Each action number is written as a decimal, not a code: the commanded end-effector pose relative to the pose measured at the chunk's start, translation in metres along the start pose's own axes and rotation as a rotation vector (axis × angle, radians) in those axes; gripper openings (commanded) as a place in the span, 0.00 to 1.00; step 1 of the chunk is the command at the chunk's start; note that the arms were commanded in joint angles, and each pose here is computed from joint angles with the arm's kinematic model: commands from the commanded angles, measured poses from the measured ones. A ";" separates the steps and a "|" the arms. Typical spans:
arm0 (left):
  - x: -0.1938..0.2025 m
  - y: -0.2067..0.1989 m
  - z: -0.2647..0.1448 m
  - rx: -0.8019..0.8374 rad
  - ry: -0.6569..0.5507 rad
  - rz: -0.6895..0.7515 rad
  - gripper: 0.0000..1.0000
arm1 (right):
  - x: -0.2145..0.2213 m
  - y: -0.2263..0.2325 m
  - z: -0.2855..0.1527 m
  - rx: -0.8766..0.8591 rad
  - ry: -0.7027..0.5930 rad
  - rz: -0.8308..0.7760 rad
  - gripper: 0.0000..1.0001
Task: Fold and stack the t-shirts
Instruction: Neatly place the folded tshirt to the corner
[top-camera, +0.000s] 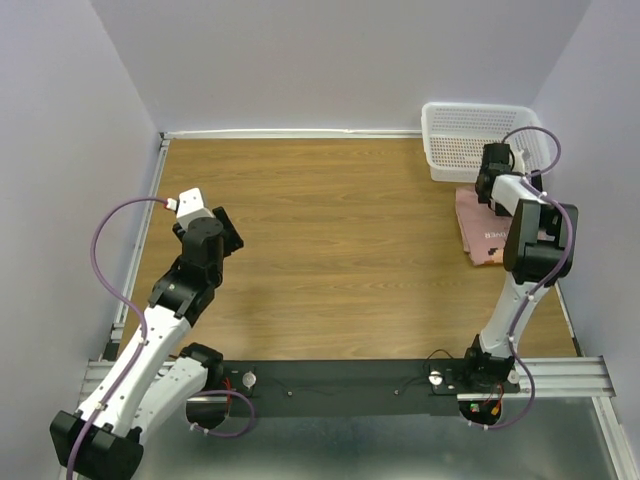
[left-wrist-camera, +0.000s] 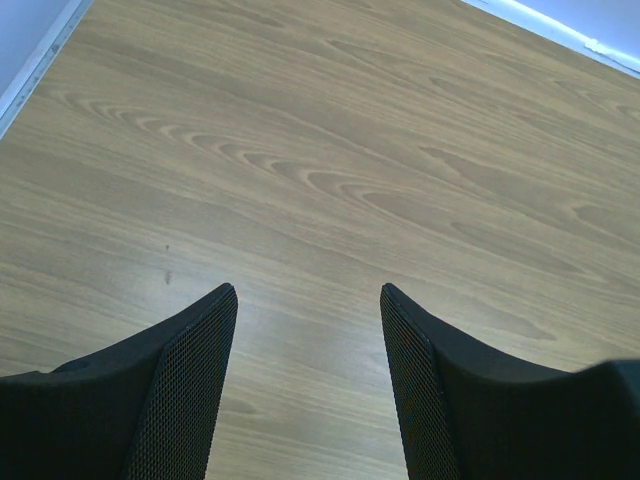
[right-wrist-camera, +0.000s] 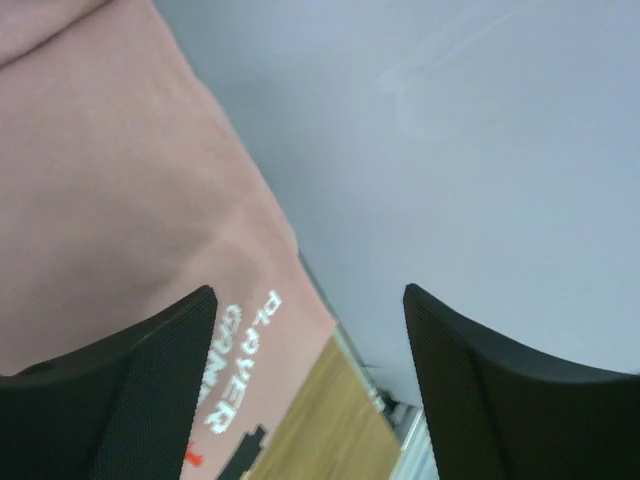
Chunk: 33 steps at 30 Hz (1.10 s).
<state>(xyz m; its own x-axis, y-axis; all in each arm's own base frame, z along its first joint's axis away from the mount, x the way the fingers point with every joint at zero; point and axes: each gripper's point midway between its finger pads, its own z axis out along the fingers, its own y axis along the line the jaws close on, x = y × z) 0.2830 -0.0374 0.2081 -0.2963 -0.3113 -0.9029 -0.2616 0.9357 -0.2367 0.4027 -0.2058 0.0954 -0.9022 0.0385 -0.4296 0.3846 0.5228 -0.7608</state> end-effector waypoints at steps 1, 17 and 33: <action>-0.025 -0.009 -0.008 0.027 -0.045 -0.049 0.68 | -0.016 -0.033 -0.013 0.089 -0.040 0.152 0.91; -0.118 0.035 -0.088 -0.062 -0.316 -0.174 0.73 | 0.008 -0.238 -0.266 -0.513 -0.702 0.939 1.00; -0.174 0.083 -0.163 -0.067 -0.655 -0.261 0.99 | 0.111 -0.299 -0.315 -0.440 -0.956 1.026 1.00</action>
<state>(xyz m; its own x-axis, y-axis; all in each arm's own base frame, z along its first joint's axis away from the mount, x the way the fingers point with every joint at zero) 0.1692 0.0495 0.3990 0.3291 -0.3856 -0.8620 -0.2404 0.8485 -0.4714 0.1168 -0.0882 0.4501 0.3506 0.0807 -0.9330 0.4943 0.8303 0.2576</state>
